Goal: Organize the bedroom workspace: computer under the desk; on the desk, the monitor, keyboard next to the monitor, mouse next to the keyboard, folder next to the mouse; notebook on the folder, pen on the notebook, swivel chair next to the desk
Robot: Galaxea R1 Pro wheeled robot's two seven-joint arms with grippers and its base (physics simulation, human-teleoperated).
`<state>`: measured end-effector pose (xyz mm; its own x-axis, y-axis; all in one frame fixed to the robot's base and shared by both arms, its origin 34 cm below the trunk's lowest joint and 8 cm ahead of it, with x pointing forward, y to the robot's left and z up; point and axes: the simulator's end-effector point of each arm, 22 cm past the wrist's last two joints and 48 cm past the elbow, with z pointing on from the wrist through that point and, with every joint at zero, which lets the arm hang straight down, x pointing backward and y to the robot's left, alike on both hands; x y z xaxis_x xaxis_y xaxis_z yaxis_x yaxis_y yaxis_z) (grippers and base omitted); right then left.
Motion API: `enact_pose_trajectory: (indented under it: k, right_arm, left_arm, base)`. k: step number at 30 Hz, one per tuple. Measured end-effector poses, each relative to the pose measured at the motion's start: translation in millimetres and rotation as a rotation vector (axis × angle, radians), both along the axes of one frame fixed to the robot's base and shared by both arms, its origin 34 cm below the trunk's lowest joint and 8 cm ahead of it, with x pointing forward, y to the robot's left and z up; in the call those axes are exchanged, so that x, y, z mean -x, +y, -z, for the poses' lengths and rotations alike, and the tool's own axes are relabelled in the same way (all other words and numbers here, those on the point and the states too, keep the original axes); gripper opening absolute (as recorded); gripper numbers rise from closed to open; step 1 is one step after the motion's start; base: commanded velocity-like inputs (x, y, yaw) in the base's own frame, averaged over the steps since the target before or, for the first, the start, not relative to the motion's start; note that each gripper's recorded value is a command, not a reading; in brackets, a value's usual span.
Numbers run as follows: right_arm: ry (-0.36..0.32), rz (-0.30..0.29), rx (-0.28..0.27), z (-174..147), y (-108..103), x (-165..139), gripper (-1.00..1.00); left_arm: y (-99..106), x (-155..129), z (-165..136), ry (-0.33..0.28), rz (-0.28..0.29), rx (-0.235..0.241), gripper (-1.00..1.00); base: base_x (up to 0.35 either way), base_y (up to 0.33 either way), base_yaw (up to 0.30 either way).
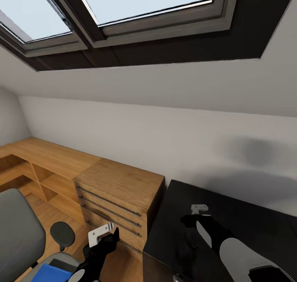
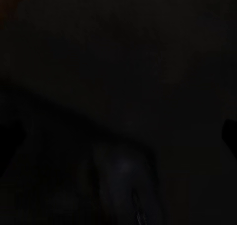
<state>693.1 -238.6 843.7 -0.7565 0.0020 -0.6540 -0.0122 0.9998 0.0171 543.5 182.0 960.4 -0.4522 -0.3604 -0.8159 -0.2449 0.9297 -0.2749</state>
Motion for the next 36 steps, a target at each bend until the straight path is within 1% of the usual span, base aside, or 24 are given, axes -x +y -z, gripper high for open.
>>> enact_pose_trajectory:
  k: [6,16,36]
  right_arm:
    - [0.04,0.001,-0.004,10,1,4,1.0]
    - [0.083,0.001,-0.008,25,2,9,1.0]
    - [0.088,0.001,-0.01,46,3,4,1.0]
  left_arm:
    - [0,-2,5,0.0,0.0,-0.001,1.0]
    - [0,-5,14,0.0,-0.001,0.0,1.0]
    - [1,-11,34,-0.001,-0.001,-0.001,1.0]
  base:
    - [0.0,0.0,0.0]
    - [0.0,0.0,0.0]
    - [0.0,0.0,0.0]
